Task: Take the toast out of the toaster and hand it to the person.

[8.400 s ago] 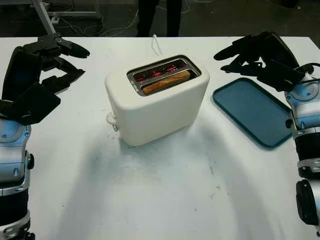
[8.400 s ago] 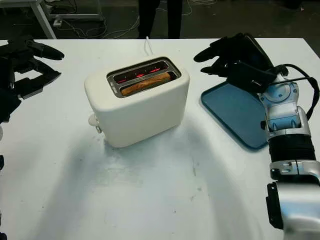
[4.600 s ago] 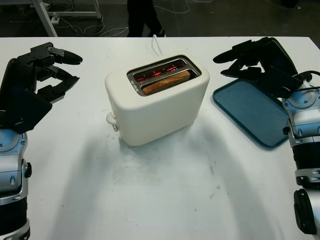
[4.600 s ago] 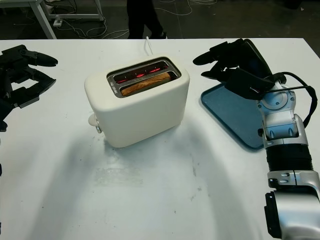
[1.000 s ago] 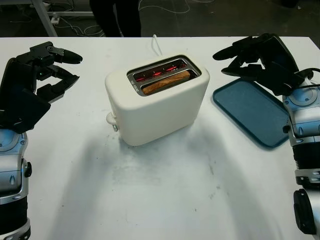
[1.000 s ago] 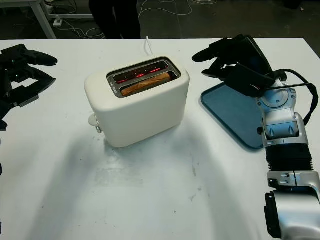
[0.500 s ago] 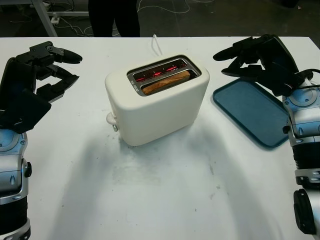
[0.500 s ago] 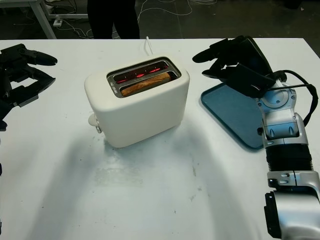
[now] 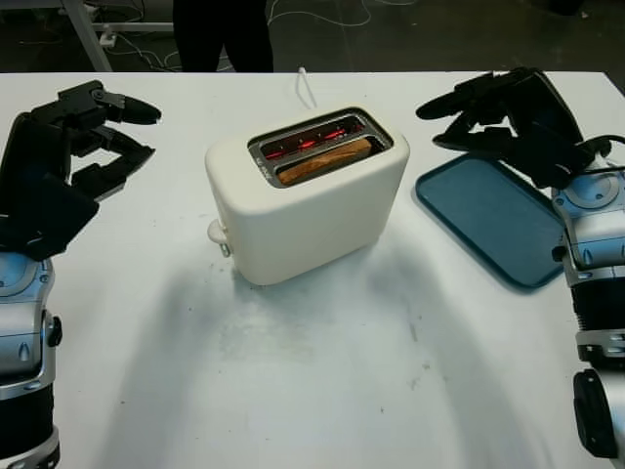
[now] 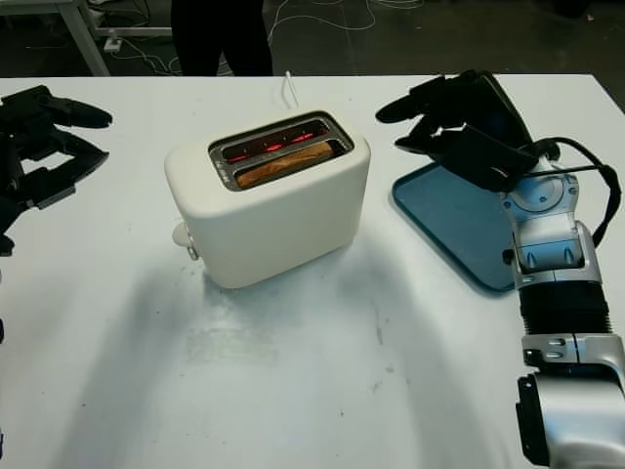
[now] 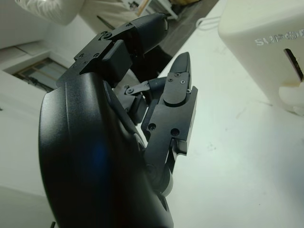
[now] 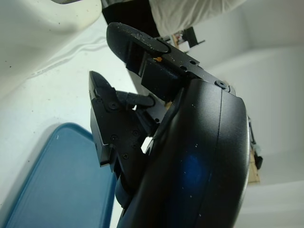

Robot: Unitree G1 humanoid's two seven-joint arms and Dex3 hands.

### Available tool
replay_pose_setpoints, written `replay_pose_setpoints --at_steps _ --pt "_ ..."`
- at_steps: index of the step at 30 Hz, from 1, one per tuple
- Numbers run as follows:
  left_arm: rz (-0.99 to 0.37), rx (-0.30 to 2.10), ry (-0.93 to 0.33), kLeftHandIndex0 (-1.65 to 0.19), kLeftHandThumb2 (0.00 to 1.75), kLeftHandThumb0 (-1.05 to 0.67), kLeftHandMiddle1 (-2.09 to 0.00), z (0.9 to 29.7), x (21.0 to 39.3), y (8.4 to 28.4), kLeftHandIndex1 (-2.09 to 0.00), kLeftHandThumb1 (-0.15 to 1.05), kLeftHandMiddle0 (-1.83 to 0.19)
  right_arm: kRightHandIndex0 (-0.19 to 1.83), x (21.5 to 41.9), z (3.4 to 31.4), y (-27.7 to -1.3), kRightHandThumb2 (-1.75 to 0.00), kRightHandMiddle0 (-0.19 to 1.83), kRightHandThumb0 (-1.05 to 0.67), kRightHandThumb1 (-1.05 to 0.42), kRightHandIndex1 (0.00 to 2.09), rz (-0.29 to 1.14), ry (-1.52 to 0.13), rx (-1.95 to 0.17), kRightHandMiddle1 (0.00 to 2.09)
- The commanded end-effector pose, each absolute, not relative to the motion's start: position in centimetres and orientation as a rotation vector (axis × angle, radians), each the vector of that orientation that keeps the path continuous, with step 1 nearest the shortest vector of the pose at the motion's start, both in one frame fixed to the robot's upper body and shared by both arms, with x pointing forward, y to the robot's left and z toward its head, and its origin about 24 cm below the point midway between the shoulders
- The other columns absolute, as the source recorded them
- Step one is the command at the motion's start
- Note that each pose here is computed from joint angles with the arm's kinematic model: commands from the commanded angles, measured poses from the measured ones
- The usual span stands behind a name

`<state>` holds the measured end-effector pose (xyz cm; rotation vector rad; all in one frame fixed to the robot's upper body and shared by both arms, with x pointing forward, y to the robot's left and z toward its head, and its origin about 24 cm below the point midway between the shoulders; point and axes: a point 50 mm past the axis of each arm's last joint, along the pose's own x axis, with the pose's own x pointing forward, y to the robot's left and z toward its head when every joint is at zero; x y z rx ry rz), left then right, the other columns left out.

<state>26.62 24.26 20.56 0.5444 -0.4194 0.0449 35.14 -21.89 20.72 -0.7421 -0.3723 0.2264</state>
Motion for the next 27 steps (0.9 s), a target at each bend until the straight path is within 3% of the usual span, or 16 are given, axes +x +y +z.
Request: replay_pose_setpoints --at_steps 1,27 --pt "0.054 0.555 -0.44 -0.63 0.11 -0.06 -1.18 20.95 26.54 24.31 -0.79 0.92 -0.58 0.91 35.06 21.25 -21.71 0.0 1.19 0.07 -0.81 0.98 0.223 -0.388 -0.746 0.01" --pt "0.054 0.549 -0.435 -0.63 0.1 -0.07 -1.18 20.85 26.55 24.32 -0.8 0.92 -0.58 0.91 35.07 21.2 -21.77 0.0 1.19 0.07 -0.82 1.02 0.217 -0.382 -0.736 0.01"
